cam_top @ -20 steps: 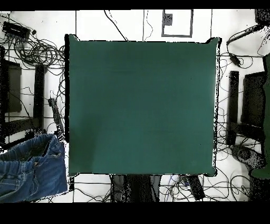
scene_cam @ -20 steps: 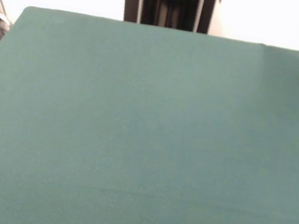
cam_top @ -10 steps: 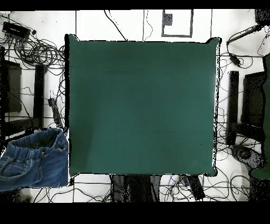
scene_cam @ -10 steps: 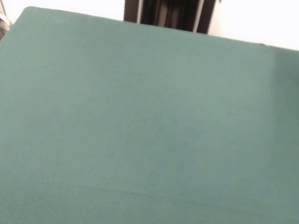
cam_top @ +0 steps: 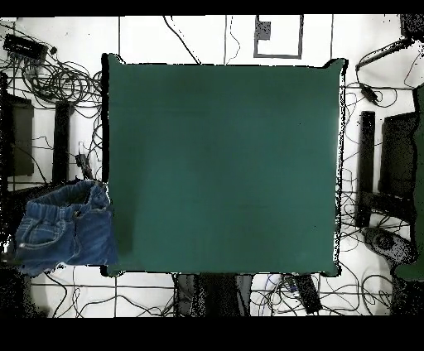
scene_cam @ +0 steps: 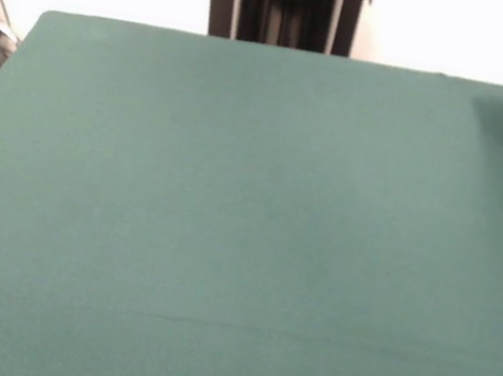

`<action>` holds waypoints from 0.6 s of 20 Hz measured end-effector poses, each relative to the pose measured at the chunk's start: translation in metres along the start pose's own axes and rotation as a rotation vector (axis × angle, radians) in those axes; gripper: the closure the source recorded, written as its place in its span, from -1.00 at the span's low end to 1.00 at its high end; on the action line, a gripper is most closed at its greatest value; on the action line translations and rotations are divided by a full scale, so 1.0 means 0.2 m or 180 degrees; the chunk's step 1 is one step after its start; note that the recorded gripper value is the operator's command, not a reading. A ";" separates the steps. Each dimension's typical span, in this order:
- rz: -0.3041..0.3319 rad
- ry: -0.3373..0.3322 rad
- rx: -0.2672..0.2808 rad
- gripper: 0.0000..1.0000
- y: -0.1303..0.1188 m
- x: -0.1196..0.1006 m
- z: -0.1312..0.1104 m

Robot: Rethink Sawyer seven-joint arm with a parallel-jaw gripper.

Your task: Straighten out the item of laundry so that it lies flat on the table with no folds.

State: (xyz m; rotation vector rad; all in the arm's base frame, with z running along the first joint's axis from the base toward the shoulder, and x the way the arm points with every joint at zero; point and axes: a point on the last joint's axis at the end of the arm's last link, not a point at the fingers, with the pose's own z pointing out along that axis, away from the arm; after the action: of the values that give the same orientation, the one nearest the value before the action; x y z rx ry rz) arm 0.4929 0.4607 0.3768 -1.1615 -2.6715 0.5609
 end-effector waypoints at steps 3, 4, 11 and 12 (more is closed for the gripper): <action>0.0037 -0.0002 0.0068 1.00 0.05 -0.03 0.06; 0.0057 -0.0003 0.0095 1.00 0.07 -0.05 0.09; 0.0205 0.0006 0.0164 1.00 0.11 -0.19 0.18; 0.0254 0.0007 0.0122 1.00 0.10 -0.24 0.18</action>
State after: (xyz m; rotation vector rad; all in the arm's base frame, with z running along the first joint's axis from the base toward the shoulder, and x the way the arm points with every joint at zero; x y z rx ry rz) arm 0.5285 0.4286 0.3354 -1.2619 -2.6102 0.6206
